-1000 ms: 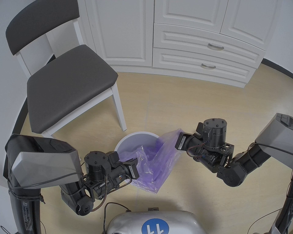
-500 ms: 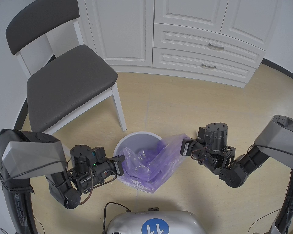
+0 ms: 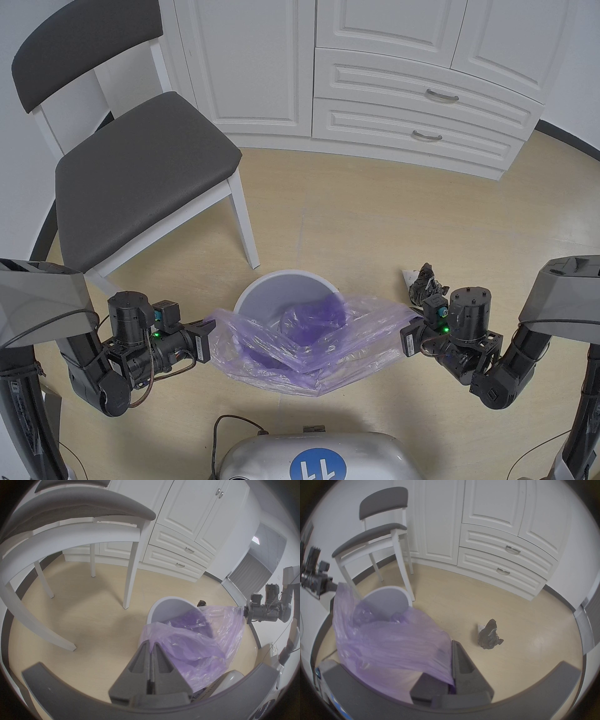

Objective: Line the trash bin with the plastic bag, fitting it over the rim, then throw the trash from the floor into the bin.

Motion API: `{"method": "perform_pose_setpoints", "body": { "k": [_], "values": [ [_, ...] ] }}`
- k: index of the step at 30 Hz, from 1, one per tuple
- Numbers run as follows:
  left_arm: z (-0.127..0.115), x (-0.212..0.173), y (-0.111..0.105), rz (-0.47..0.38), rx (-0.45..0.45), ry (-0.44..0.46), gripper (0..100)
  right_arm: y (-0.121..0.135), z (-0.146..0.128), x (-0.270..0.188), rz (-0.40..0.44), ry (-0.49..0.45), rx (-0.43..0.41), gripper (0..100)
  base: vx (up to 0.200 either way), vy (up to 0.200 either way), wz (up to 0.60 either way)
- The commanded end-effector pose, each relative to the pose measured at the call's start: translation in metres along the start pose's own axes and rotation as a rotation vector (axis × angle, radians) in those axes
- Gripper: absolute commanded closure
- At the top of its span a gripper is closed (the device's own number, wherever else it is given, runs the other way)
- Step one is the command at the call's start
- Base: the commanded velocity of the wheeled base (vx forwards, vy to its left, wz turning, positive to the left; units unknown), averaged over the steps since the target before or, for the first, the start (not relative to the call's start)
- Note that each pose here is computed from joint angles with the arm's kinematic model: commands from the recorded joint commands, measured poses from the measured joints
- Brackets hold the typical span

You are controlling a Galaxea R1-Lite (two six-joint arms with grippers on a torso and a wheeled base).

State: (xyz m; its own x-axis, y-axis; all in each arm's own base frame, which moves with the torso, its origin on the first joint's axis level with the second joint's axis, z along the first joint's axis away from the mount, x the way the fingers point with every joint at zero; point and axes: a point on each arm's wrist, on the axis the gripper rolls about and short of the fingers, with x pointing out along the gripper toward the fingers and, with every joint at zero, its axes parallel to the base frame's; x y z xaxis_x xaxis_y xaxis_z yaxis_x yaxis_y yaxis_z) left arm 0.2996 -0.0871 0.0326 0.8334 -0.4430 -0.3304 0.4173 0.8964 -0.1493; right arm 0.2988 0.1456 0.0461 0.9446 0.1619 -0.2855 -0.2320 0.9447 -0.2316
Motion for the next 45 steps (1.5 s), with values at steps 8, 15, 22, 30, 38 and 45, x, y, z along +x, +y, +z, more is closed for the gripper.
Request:
{"method": "perform_pose_setpoints", "body": {
  "k": [8, 15, 22, 30, 38, 45],
  "values": [
    [-0.016, 0.005, 0.014, 0.038, 0.034, 0.053, 100, -0.004, -0.075, 0.012, -0.026, 0.102, -0.256, 100, 0.000, 0.000, 0.00],
    [-0.019, 0.004, 0.022, 0.063, 0.066, 0.070, 100, -0.003, -0.085, 0.014, -0.020, 0.133, -0.271, 100, 0.000, 0.000, 0.00],
    [-0.023, 0.003, 0.026, 0.072, 0.076, 0.080, 100, -0.003, -0.087, 0.012, -0.016, 0.146, -0.274, 100, 0.000, 0.000, 0.00],
    [-0.023, -0.009, 0.020, 0.056, 0.081, 0.092, 100, -0.004, -0.081, -0.012, 0.081, 0.145, -0.300, 100, 0.000, 0.000, 0.00],
    [-0.023, -0.027, 0.013, -0.067, 0.086, 0.115, 100, -0.003, -0.073, -0.041, 0.235, 0.119, -0.330, 100, 0.000, 0.000, 0.00],
    [-0.022, -0.039, 0.008, -0.100, 0.086, 0.124, 100, -0.001, -0.068, -0.057, 0.261, 0.115, -0.331, 100, 0.000, 0.000, 0.00]
  ]
}}
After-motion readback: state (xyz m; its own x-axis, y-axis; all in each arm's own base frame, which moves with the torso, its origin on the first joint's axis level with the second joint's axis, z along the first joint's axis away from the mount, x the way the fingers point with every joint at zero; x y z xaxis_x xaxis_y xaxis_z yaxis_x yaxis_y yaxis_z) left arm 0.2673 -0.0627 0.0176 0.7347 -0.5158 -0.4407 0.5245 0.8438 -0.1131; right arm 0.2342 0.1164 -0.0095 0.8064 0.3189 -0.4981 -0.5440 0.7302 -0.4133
